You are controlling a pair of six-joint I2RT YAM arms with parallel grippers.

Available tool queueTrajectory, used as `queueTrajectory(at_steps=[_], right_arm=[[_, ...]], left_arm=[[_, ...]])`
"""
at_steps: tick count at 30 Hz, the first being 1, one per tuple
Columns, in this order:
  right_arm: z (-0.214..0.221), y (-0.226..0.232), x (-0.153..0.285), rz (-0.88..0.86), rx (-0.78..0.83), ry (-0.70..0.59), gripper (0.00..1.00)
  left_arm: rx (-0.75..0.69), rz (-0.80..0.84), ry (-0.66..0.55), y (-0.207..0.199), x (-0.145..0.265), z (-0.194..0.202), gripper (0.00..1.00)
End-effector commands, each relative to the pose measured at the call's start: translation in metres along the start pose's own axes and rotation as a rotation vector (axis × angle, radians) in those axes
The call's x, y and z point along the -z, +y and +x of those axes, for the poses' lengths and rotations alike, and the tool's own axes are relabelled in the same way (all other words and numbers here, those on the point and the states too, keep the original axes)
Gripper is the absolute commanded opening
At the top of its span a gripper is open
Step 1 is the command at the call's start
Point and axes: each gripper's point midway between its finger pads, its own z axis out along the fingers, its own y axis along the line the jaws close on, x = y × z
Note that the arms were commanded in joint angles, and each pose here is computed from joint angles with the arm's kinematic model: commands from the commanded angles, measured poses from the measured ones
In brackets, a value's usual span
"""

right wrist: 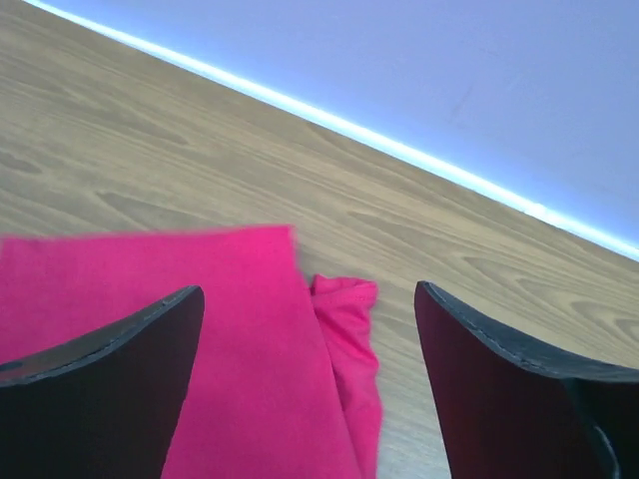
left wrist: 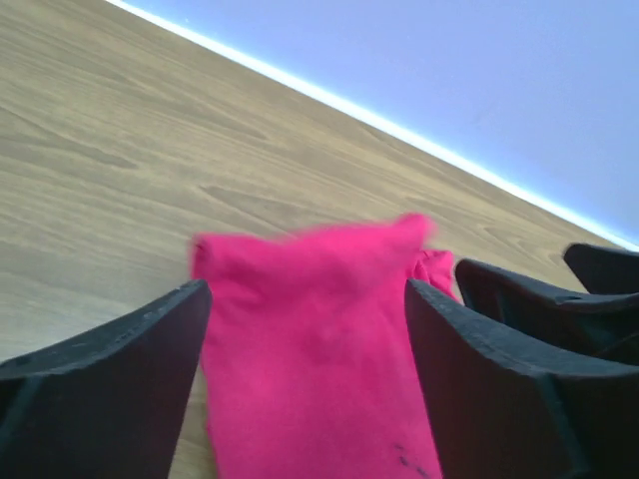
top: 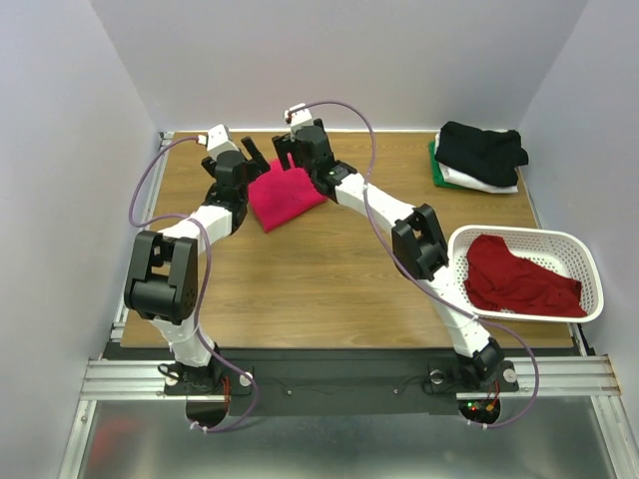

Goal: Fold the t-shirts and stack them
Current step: Fold the tshirt

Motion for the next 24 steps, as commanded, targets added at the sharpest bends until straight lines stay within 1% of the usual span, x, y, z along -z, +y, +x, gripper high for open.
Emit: queueTrajectory(at_steps=[1,2,3,4,5,6,7,8,9,11,13,14,15,16,18,19,20,21,24], right_arm=[[-0.040,-0.026,0.015,0.068,-0.052,-0.085,0.99],[-0.063,-0.032,0.027,0.059,-0.070,-0.114,1.00],[-0.063,-0.035,0.031,0.051,-0.086,-0.107,1.00],[-0.055,-0.043,0.035,0.045,-0.092,-0.084,1.00],[-0.071,-0.045,0.045,0.010,-0.116,-0.106,1.00],[-0.074,-0.048,0.050,-0.006,-0.117,-0.106,1.00],[-0.062,-0.055,0.051,-0.013,-0.112,-0.078,1.00],[-0.062,-0.055,0.054,-0.029,-0.134,-0.075,1.00],[-0.072,-0.058,0.062,-0.058,-0.154,-0.086,1.00],[-0.058,-0.060,0.068,-0.085,-0.166,-0.053,1.00],[-0.061,-0.064,0.080,-0.123,-0.198,-0.049,1.00],[-0.059,-0.064,0.084,-0.134,-0.209,-0.040,1.00],[-0.042,-0.060,0.087,-0.159,-0.224,-0.002,1.00],[-0.048,-0.063,0.095,-0.167,-0.233,-0.008,1.00],[-0.032,-0.061,0.102,-0.180,-0.241,0.025,1.00],[-0.032,-0.062,0.107,-0.180,-0.244,0.026,1.00],[-0.030,-0.056,0.111,-0.216,-0.249,0.033,1.00],[-0.019,-0.054,0.114,-0.219,-0.248,0.054,1.00],[-0.011,-0.058,0.120,-0.207,-0.254,0.067,1.00]], left_arm=[[0.025,-0.033,-0.152,-0.006,0.007,-0.058,0.95],[0.032,-0.027,-0.173,-0.008,0.013,-0.068,0.95],[0.032,-0.021,-0.176,-0.011,0.017,-0.069,0.96],[0.033,-0.015,-0.181,-0.012,0.023,-0.071,0.96],[0.033,-0.009,-0.176,-0.014,0.024,-0.069,0.96],[0.027,-0.001,-0.169,-0.016,0.025,-0.066,0.96],[0.018,0.009,-0.153,-0.017,0.023,-0.060,0.96],[0.010,0.010,-0.137,-0.016,0.021,-0.055,0.96],[-0.004,0.004,-0.123,-0.014,0.018,-0.049,0.96],[-0.036,0.016,-0.072,-0.016,0.007,-0.033,0.96],[-0.053,0.048,-0.033,-0.023,-0.004,-0.020,0.96],[-0.058,0.062,-0.021,-0.027,-0.009,-0.016,0.96],[-0.063,0.077,-0.013,-0.030,-0.013,-0.013,0.96],[-0.076,0.101,0.001,-0.036,-0.022,-0.008,0.96],[-0.085,0.118,0.012,-0.043,-0.030,-0.002,0.96],[-0.084,0.134,0.002,-0.051,-0.034,-0.006,0.96],[-0.095,0.137,0.014,-0.051,-0.041,0.003,0.96],[-0.099,0.146,0.018,-0.055,-0.045,0.006,0.96],[-0.110,0.171,0.061,-0.064,-0.060,0.024,0.96]])
